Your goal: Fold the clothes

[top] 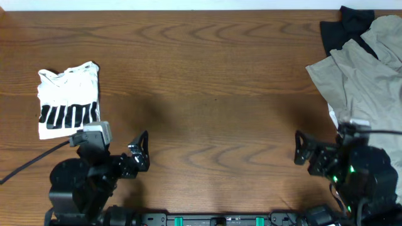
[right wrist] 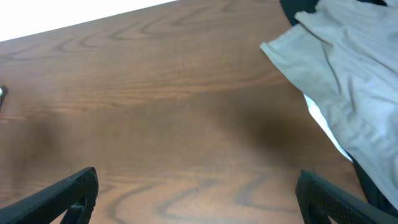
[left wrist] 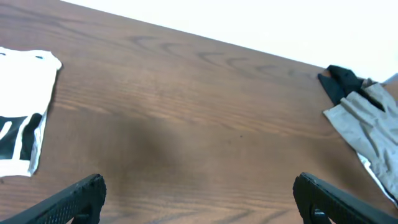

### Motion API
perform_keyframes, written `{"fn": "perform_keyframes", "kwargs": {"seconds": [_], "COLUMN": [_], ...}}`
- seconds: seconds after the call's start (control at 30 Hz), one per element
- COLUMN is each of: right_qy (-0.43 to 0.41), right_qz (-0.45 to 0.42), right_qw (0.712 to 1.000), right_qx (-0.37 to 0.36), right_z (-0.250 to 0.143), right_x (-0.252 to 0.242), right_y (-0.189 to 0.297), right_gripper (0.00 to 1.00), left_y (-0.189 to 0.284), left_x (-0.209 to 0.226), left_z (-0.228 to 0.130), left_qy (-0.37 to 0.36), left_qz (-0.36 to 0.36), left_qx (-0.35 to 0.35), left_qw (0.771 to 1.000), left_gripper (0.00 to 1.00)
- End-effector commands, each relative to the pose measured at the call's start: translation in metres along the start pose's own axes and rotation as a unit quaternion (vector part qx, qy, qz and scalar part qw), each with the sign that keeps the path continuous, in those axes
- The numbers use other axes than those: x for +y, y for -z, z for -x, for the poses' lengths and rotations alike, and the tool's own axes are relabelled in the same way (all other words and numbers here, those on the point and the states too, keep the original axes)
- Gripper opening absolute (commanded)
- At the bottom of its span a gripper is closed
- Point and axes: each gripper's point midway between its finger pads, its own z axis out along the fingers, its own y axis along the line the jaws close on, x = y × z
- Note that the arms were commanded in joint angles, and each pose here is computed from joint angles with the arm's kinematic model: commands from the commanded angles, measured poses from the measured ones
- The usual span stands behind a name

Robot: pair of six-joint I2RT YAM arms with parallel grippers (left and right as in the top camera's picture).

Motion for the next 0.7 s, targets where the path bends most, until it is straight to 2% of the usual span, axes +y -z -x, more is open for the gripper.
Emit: {"fn": "perform_keyframes", "kwargs": {"seconds": [0.0,0.27,0.67], "right_qy": [-0.003,0.006,0.008], "right_qz": [-0.013,-0.036,-0.041], "right_qw": [1.0,0.997,0.996], "right_qx": [0.012,0.062,0.073], "right_z": [-0.01,-0.034,-0.039], "right_x": [-0.006,-0.018,-0.02], "right_y": [0.001,0.003,0.004], "right_gripper": [0.99,0.99,0.99], "left_y": [0.0,0.0,0.0], "left_x": [0.002,0.002,0.002], "left_z": [-0.001,-0.001,-0.001], "left_qy": [-0.003,-0.003,-0.003], "left_qz": [0.006,0.006,0.006], "left_qx": [-0.001,-0.001,-0.001], "left_qw": [1.0,1.0,1.0], "left_gripper": [0.98,0.98,0.98]}}
